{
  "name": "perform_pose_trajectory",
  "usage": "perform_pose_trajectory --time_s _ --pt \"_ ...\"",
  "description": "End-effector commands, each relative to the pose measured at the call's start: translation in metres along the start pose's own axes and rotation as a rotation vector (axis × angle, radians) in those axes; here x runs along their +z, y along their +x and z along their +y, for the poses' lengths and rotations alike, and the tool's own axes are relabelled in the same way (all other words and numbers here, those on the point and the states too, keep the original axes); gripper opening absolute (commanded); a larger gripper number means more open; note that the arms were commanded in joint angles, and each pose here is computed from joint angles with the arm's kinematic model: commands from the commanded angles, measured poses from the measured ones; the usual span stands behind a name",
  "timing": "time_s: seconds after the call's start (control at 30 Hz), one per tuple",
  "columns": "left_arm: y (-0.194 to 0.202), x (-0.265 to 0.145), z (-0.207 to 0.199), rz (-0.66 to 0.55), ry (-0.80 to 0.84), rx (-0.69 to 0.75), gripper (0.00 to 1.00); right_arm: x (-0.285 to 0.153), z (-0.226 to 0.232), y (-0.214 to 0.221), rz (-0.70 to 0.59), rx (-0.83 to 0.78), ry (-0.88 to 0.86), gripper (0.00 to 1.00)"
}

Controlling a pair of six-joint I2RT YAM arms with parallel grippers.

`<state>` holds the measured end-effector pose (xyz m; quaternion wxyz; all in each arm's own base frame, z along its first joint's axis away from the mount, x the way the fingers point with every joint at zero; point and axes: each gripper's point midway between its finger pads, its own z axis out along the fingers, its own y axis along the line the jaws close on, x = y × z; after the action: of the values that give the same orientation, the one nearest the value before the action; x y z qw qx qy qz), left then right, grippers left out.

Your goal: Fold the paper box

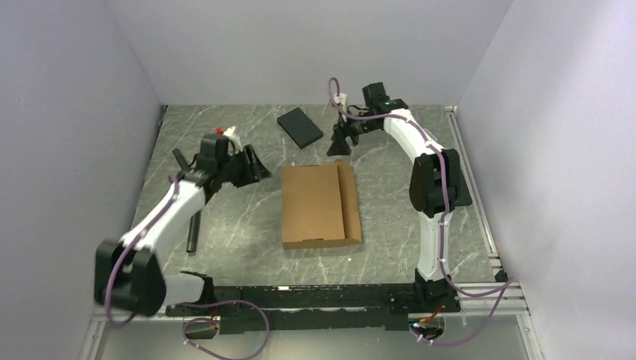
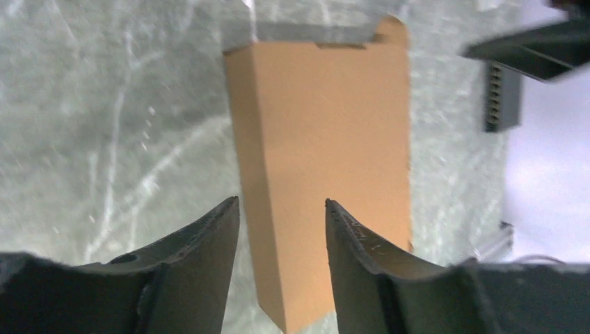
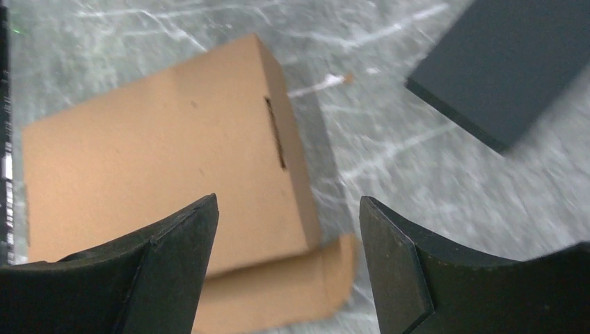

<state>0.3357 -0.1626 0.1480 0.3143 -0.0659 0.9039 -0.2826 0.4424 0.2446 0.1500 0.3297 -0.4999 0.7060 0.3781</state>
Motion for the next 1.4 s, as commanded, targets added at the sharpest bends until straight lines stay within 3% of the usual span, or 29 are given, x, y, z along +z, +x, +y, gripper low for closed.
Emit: perform_pose_trajectory --time_s 0.0,0.07,0.23,0.5,0.63,0.87,1.07,1.2,1.37 --pt "0.068 -0.037 -0.013 0.119 0.123 -0.175 0.45 0.03 0.018 -0.026 -0.01 0.053 -0.04 0.76" --pt "0.097 -0.052 -0.022 0.183 0.181 -0.24 0.38 0.045 0.02 -0.024 0.03 0.055 -0.027 0.75" --pt "0.145 -0.077 -0.043 0.273 0.245 -0.257 0.36 0.066 0.012 -0.018 0.073 0.095 -0.012 0.75" --pt "0.201 -0.048 -0.064 0.418 0.323 -0.264 0.39 0.081 0.014 0.007 0.133 0.155 -0.046 0.73" --pt "0.211 -0.035 -0.062 0.429 0.284 -0.251 0.4 0.086 0.025 0.021 0.165 0.169 -0.074 0.71" --pt "0.202 -0.005 -0.045 0.359 0.174 -0.253 0.42 0.085 0.033 0.038 0.208 0.192 -0.091 0.57" --pt "0.172 0.017 -0.024 0.283 0.107 -0.306 0.42 0.069 0.041 0.051 0.222 0.239 -0.056 0.38" --pt "0.13 0.029 -0.018 0.187 0.119 -0.31 0.42 0.05 0.046 0.061 0.191 0.289 0.03 0.33" --pt "0.085 0.058 -0.026 0.195 0.158 -0.27 0.42 0.032 0.052 0.074 0.118 0.396 0.202 0.32"
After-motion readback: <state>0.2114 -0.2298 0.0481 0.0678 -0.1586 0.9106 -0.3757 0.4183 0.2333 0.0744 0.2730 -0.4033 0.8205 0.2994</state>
